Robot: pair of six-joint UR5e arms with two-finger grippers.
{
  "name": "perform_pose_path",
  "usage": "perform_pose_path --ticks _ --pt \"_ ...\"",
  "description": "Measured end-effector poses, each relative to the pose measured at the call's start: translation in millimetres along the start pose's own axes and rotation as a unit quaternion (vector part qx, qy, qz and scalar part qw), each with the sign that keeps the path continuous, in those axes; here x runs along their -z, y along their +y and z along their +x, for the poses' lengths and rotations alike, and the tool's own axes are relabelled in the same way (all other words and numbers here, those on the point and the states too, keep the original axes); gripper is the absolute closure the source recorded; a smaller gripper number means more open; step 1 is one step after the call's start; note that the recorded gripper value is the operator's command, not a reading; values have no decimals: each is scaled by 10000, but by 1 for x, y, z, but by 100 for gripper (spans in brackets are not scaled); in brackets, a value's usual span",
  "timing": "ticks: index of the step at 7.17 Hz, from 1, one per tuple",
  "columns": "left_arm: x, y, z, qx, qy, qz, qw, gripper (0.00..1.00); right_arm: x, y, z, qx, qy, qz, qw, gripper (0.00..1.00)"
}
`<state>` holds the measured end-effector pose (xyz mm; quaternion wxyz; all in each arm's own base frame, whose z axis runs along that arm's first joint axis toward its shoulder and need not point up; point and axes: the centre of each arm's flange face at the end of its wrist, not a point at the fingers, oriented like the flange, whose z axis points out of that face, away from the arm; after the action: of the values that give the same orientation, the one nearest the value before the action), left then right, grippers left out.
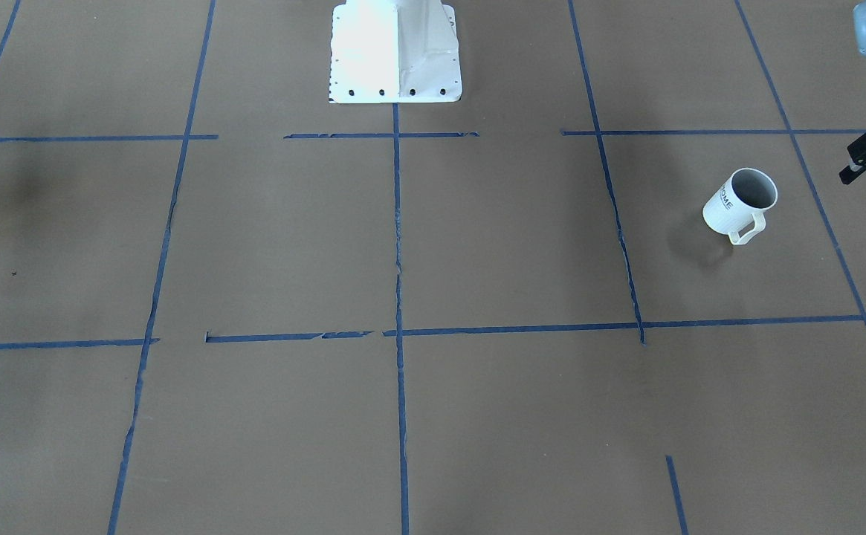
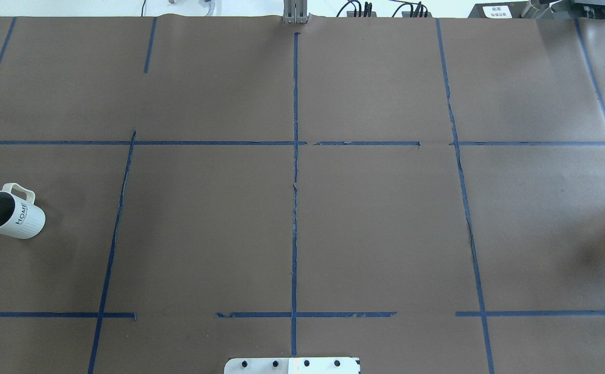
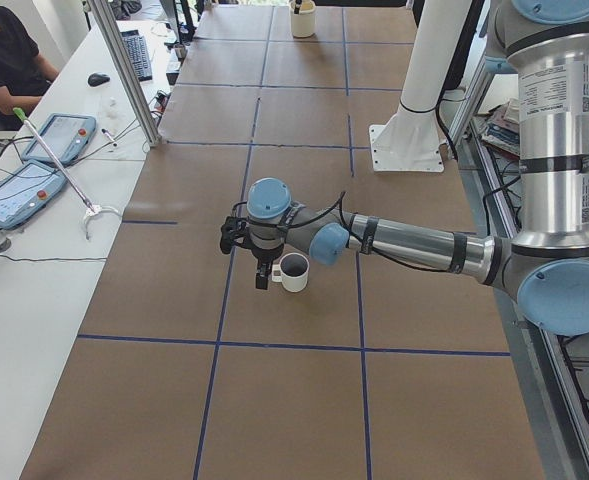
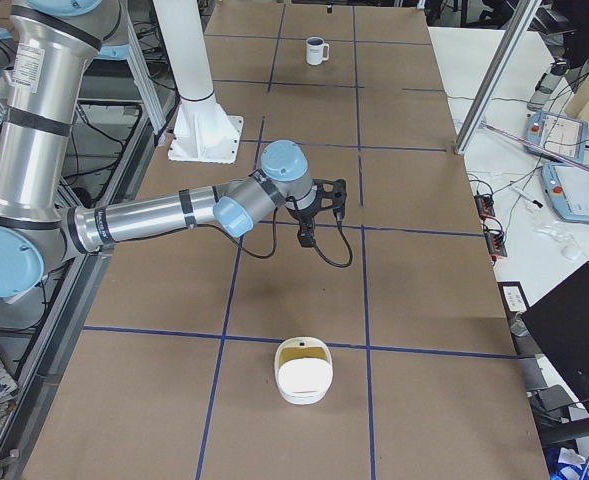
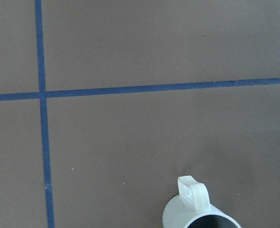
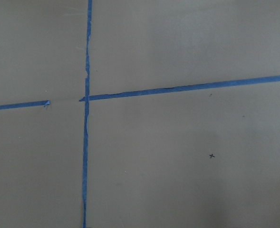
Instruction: Left arm hands cup to right arm to dump lemon
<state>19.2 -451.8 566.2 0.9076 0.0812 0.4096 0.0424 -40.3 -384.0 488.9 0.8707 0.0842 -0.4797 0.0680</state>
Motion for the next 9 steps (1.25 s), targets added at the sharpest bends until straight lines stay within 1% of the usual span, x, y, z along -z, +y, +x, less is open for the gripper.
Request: perform_pose_path --ticks 1,2,3,4,5,7,8,9 --pt "12 5 -25 -125 -95 -32 9999 0 3 6 19 191 74 -1 9998 0" --pt "24 11 -45 -166 -117 -70 9998 0 4 8 44 426 176 12 9989 0" --pt "30 17 -61 -175 -31 -97 9998 0 4 12 70 611 277 -3 9977 0" --pt "31 22 -76 -173 78 -127 9997 0 5 19 91 710 366 -71 9968 0" --pt "27 26 -87 -159 134 -172 9996 0 4 24 105 765 461 -222 9958 0" --pt "22 31 -97 -35 165 -294 9994 0 13 23 130 1130 653 -601 9896 0" --pt "21 32 -99 28 172 -351 9992 0 25 22 143 1155 721 -748 9879 0" --pt "21 33 -99 110 176 -414 9989 0 37 24 154 1022 776 -820 9883 0"
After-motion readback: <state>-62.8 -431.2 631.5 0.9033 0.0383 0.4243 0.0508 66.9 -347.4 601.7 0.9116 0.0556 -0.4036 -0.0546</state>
